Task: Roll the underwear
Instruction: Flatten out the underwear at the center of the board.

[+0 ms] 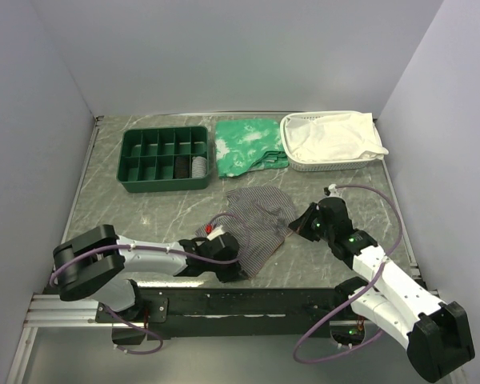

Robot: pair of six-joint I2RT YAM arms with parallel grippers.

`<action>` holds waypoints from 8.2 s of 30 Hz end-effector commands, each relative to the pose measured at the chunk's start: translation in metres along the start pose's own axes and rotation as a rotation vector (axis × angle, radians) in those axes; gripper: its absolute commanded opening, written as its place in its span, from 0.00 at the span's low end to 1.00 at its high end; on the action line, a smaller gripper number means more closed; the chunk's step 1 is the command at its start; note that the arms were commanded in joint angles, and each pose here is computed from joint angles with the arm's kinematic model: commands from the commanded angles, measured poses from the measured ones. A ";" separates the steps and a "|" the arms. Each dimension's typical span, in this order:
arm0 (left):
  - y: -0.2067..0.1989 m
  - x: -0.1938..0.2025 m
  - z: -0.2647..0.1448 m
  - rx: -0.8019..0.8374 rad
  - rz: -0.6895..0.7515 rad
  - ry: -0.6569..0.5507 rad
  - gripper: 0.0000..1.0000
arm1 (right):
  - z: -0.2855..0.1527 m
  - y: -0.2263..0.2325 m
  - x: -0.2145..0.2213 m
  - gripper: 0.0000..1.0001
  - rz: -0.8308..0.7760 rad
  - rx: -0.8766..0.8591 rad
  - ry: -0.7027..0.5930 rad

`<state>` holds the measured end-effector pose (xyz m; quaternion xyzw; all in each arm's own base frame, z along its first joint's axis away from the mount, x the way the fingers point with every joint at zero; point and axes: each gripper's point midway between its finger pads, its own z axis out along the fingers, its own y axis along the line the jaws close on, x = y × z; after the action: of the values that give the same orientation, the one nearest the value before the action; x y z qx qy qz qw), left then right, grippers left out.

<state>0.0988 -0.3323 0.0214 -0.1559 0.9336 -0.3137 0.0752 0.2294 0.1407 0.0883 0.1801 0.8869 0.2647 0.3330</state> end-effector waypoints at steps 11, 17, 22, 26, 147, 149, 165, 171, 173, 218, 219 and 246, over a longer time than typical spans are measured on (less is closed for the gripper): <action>0.069 -0.063 -0.048 -0.221 -0.075 -0.307 0.01 | -0.006 0.015 0.053 0.00 0.026 -0.124 0.116; 0.039 -0.049 -0.055 -0.113 -0.019 -0.253 0.28 | -0.004 0.020 0.060 0.00 -0.002 -0.103 0.119; 0.000 -0.018 -0.036 -0.077 0.075 -0.166 0.47 | -0.005 0.034 0.053 0.00 -0.009 -0.121 0.117; -0.008 -0.014 -0.023 -0.133 0.134 -0.161 0.47 | -0.009 0.040 0.054 0.00 -0.009 -0.136 0.118; -0.024 -0.097 -0.252 0.099 -0.076 -0.678 0.01 | -0.099 0.116 0.013 0.00 -0.428 -0.366 0.175; -0.039 -0.111 -0.236 0.121 -0.097 -0.662 0.01 | -0.072 0.111 0.018 0.00 -0.426 -0.335 0.240; -0.034 -0.250 -0.139 -0.017 0.095 -0.633 0.01 | 0.028 0.105 -0.024 0.00 -0.349 -0.308 0.313; -0.038 -0.289 -0.111 -0.017 0.130 -0.573 0.01 | 0.075 0.090 -0.038 0.00 -0.271 -0.235 0.359; -0.044 -0.301 -0.098 -0.014 0.156 -0.548 0.01 | 0.088 0.084 -0.050 0.00 -0.248 -0.188 0.342; 0.040 -0.256 -0.086 -0.056 0.213 -0.486 0.68 | 0.095 0.105 0.102 0.05 -0.200 -0.071 0.519; 0.044 -0.254 -0.082 -0.068 0.212 -0.472 0.65 | 0.096 0.101 0.104 0.04 -0.200 -0.043 0.518; 0.125 -0.056 -0.061 -0.316 -0.116 -0.141 0.38 | -0.018 -0.045 0.147 0.04 -0.286 0.216 0.609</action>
<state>0.1705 -0.2266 0.0230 -0.1754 0.9313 -0.2640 0.1797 0.1461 0.2178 0.0106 0.0060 0.9689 0.2273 0.0978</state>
